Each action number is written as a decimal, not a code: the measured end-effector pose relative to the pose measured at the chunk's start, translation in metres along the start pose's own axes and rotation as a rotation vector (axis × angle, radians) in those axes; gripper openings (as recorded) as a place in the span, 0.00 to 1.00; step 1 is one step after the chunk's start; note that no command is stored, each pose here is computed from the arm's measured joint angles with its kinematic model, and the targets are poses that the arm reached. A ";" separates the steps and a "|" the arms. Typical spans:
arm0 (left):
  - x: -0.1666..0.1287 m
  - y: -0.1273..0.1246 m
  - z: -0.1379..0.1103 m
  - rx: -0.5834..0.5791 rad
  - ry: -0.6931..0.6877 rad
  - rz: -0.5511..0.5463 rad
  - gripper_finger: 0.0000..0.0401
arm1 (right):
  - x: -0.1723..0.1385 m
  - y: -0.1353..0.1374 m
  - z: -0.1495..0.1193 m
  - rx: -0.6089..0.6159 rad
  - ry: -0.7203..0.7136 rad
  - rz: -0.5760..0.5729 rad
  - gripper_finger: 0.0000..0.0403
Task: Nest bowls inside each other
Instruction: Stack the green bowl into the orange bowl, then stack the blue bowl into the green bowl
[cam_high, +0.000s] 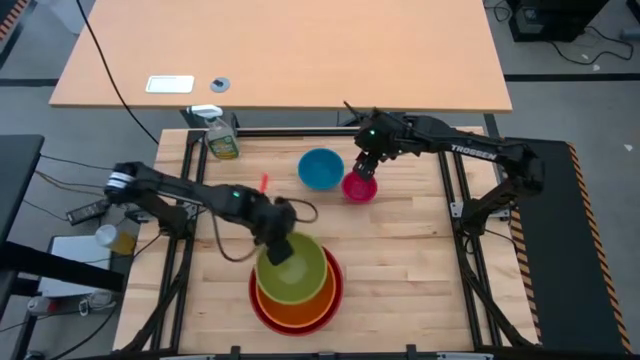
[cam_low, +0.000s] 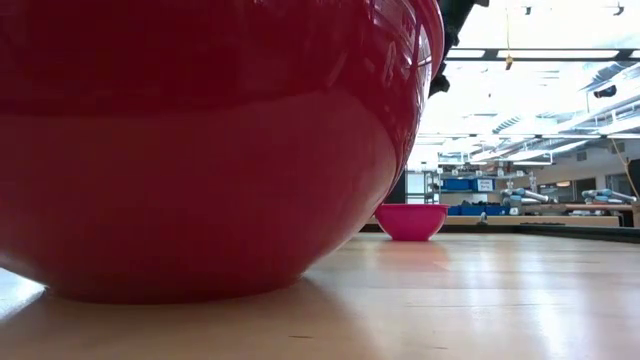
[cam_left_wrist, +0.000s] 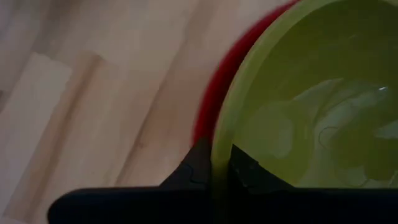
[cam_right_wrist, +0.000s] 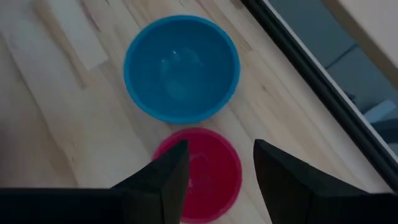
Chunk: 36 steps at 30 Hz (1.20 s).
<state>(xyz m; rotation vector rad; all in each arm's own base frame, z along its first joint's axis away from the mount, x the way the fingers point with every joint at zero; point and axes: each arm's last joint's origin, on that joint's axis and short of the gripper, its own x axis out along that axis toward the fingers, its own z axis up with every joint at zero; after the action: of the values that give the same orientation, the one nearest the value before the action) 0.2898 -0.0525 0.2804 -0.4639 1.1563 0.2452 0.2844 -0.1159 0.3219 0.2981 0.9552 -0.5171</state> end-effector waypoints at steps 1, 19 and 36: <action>0.005 -0.006 0.002 0.014 0.016 0.007 0.04 | 0.001 0.000 0.001 -0.007 -0.006 0.012 0.46; 0.030 -0.052 0.000 0.041 0.094 0.021 0.42 | 0.001 0.006 0.007 -0.171 -0.061 0.128 0.46; 0.000 -0.037 0.000 0.094 -0.069 0.194 0.61 | 0.053 0.008 0.008 -0.157 -0.015 0.160 0.46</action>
<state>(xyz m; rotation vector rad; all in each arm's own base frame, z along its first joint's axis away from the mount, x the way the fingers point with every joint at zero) 0.3055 -0.0844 0.2885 -0.2580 1.1410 0.3704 0.3190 -0.1282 0.2822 0.2270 0.9426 -0.2959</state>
